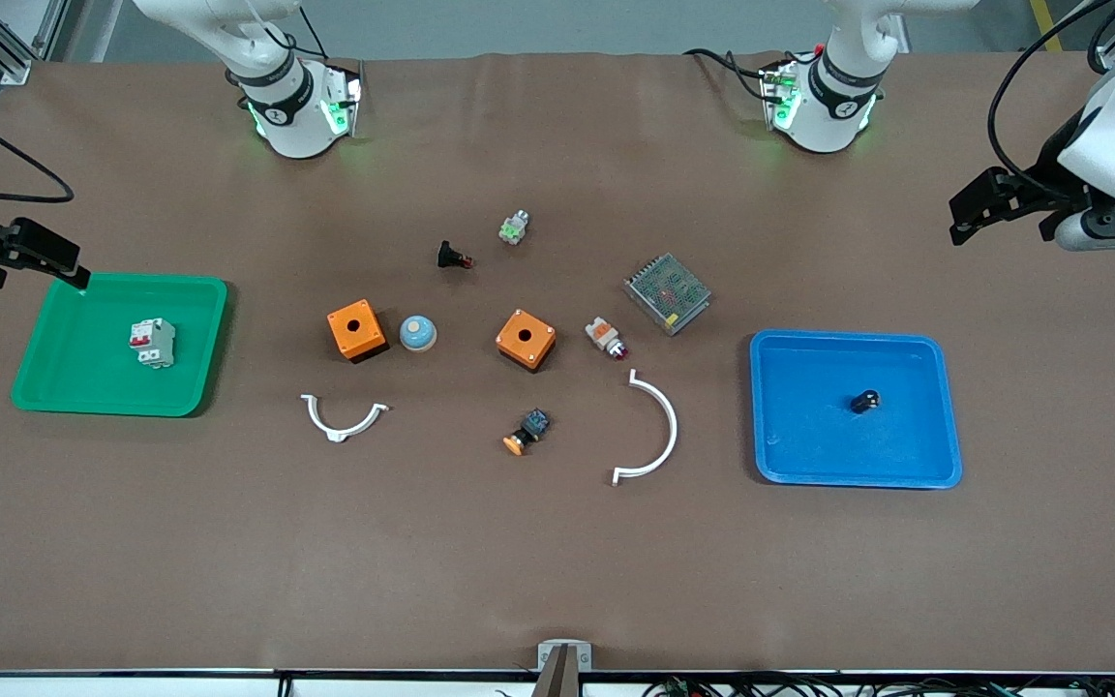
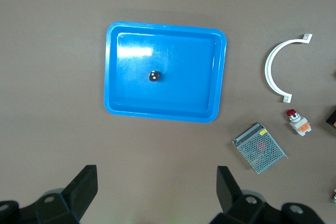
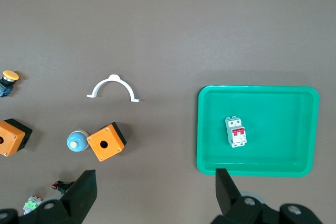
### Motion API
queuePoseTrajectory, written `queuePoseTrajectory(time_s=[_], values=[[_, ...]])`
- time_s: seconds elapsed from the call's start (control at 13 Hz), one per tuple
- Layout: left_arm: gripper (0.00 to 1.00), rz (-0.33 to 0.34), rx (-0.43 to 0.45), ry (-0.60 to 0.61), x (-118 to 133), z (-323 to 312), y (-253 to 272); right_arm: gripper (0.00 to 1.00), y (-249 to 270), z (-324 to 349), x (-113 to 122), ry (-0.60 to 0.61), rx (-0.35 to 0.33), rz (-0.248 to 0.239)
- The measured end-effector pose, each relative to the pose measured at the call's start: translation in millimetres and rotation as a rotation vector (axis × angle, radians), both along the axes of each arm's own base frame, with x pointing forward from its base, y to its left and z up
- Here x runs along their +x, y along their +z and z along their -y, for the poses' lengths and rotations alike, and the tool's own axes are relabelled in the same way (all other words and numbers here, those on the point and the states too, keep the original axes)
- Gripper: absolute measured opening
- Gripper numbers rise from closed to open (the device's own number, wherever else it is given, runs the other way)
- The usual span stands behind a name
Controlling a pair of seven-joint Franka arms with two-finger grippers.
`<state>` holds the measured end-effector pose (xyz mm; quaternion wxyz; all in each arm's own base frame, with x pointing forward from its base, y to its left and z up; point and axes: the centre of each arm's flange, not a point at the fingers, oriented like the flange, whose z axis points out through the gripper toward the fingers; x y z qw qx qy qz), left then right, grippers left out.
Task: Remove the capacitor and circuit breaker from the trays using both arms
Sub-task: 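Lower the left gripper to the capacitor while the right gripper reaches the breaker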
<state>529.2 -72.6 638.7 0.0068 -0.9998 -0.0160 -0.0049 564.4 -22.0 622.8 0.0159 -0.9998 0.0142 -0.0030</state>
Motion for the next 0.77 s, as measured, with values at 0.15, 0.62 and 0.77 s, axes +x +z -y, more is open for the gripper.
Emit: queuePoseTrajectory(time_s=[0.15,0.62,0.77], values=[[1.00,-0.004,0.000,0.002,1,-1,-2,1.00,0,-2,0,0.006,0.000,0.000],[1.00,-0.096,0.004,-0.014,55,14,-73,1.00,3,-2,-2,0.007,0.000,0.004],[1.00,-0.114,0.005,-0.026,81,41,-128,1.00,-7,3,-2,-0.002,-0.005,-0.013]])
